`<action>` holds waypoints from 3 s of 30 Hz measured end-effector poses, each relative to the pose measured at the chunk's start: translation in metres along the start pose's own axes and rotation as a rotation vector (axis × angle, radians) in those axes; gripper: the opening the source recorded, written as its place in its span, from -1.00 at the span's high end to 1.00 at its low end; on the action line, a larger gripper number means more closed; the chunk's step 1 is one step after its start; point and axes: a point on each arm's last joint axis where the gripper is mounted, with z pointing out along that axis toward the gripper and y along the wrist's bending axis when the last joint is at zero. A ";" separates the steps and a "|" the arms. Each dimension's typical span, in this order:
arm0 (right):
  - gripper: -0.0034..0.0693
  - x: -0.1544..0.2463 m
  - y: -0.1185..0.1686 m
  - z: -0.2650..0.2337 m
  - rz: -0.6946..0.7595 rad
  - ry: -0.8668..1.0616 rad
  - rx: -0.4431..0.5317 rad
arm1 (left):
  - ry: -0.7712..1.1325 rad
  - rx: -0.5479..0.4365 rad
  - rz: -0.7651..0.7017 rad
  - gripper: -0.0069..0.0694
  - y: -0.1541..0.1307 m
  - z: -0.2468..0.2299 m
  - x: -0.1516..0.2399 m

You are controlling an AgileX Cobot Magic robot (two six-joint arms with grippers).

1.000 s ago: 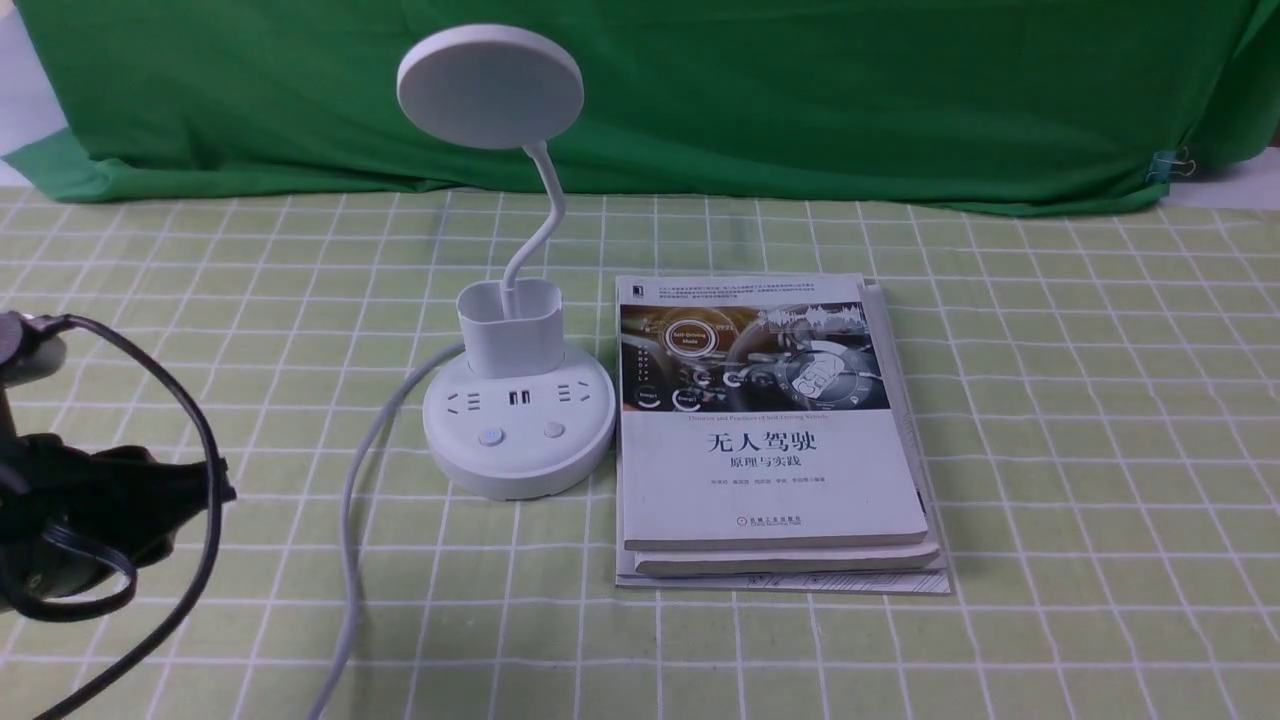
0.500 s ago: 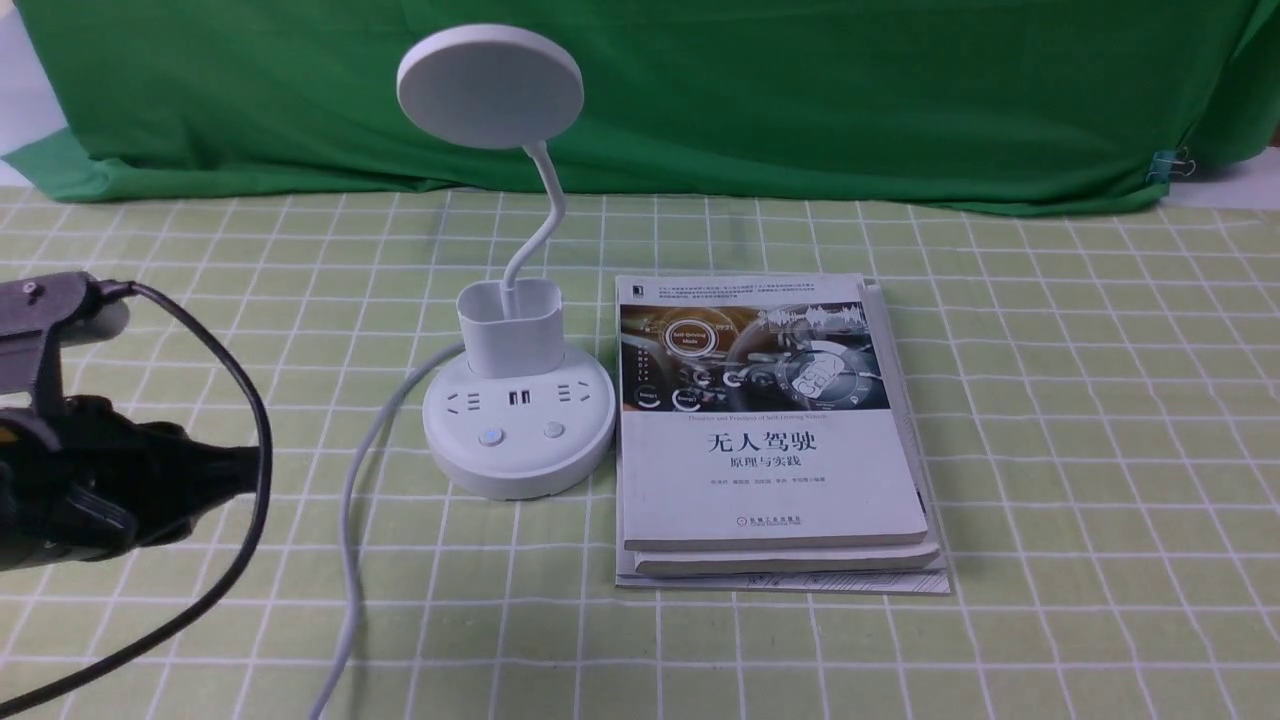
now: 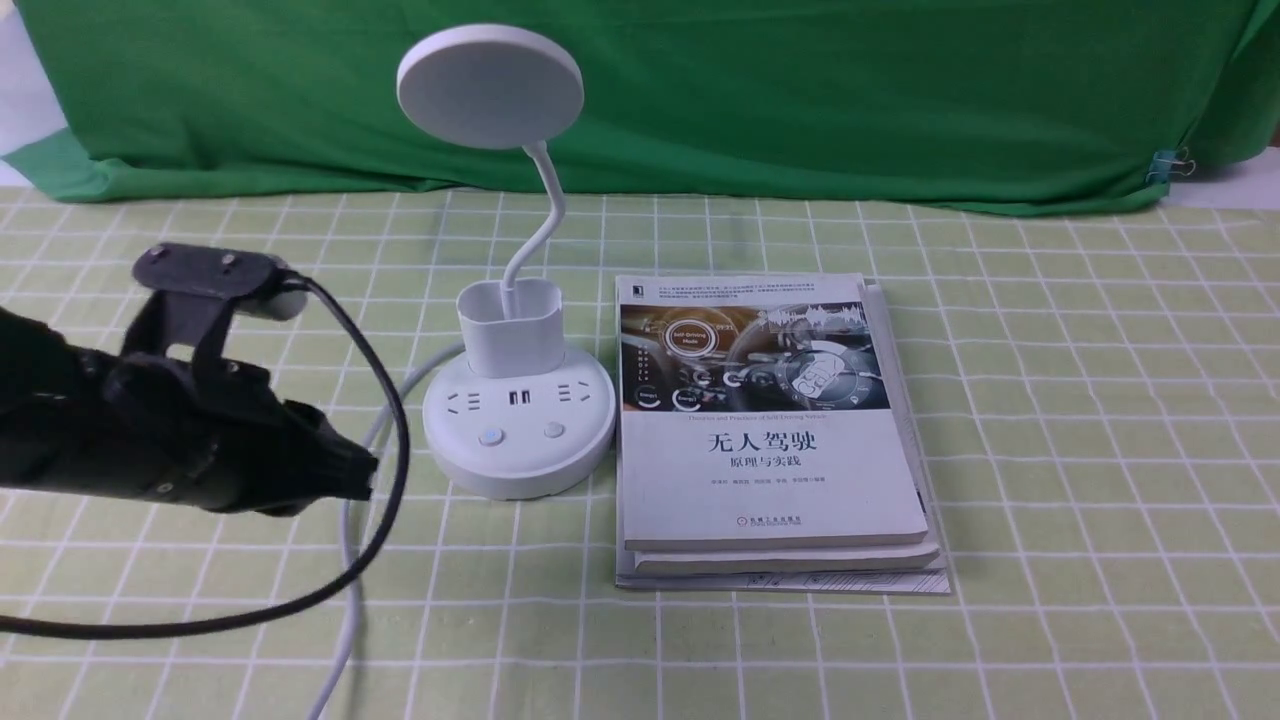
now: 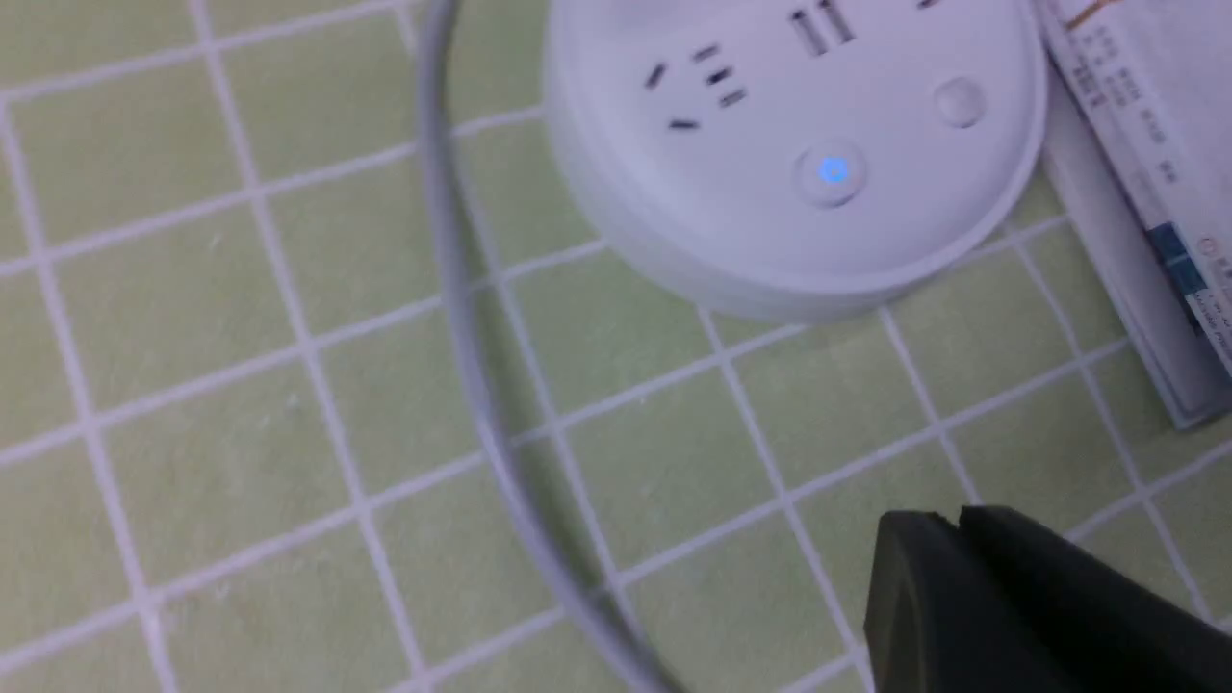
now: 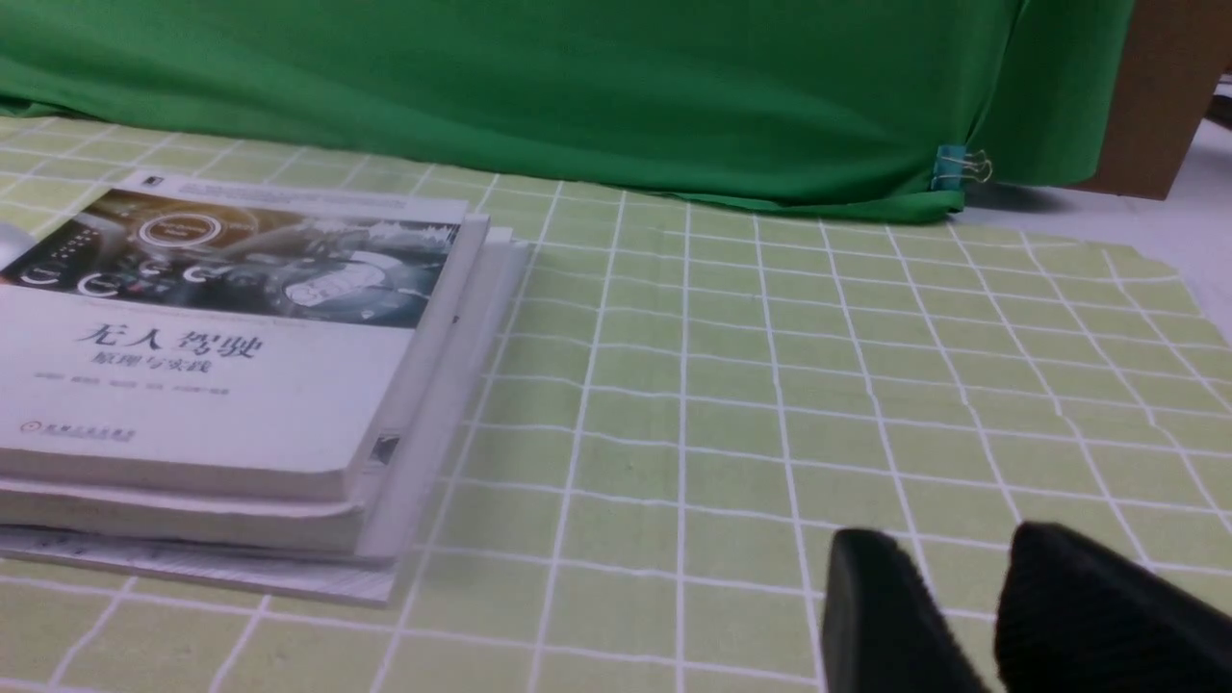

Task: Turn on the table lamp on the green coffee tablecloth with your hand.
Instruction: 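Press the power button on the lamp base to turn the lamp on with the left gripper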

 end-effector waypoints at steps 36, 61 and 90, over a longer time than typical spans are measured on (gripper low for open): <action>0.23 0.000 0.000 0.000 0.000 0.000 0.000 | -0.243 -0.179 0.072 0.77 -0.061 0.086 -0.018; 0.23 0.000 0.000 0.000 0.000 0.000 0.000 | -0.099 -0.119 -0.156 0.77 -0.034 0.092 -0.030; 0.23 0.000 0.000 0.000 0.000 0.000 0.000 | -0.036 -0.067 -0.008 0.77 -0.045 0.121 -0.047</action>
